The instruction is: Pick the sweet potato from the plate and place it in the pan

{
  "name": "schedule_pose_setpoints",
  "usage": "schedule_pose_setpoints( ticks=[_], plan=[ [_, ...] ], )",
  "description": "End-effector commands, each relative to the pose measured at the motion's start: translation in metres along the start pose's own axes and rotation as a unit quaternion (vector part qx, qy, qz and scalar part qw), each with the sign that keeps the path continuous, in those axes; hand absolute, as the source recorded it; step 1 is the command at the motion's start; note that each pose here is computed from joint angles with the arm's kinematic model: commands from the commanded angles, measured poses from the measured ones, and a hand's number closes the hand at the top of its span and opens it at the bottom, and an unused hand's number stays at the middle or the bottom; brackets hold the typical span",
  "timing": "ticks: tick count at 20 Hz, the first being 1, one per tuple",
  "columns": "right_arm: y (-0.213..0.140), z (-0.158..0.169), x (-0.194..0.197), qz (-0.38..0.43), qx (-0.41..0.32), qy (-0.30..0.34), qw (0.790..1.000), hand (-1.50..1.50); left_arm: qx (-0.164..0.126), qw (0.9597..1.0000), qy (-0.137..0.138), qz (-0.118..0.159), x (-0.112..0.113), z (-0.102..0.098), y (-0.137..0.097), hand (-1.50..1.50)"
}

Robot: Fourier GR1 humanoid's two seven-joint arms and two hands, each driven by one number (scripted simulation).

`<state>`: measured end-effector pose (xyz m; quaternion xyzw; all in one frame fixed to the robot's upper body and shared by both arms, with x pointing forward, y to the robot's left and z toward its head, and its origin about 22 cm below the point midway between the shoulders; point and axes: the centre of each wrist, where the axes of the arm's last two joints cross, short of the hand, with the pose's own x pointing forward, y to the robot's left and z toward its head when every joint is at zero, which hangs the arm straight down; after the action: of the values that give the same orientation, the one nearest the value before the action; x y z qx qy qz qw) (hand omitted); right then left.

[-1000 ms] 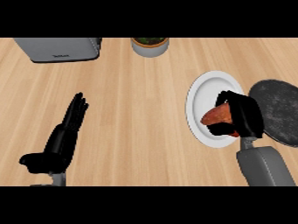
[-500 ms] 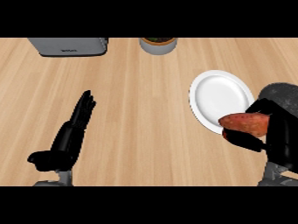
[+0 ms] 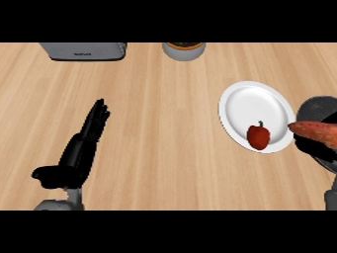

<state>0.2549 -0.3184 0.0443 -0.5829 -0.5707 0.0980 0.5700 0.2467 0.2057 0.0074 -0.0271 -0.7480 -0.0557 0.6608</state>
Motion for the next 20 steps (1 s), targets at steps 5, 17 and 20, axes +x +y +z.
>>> schedule_pose_setpoints(
  ticks=[5, 17, 20],
  plan=[
    [0.001, -0.064, -0.061, -0.009, -0.104, 0.03, 0.994, 1.5, -0.002, 1.0, 0.0, -0.004, -0.006, 0.0, -0.001, 0.0],
    [0.002, -0.101, -0.137, 0.019, 0.034, 0.129, 0.991, -1.5, -0.019, 0.9997, -0.01, 0.007, 0.013, -0.006, -0.005, 0.0],
    [0.008, -0.102, -0.137, 0.062, 0.132, 0.12, 0.982, -1.5, -0.014, 0.9998, -0.014, -0.005, 0.014, -0.007, -0.01, 0.0]
  ],
)
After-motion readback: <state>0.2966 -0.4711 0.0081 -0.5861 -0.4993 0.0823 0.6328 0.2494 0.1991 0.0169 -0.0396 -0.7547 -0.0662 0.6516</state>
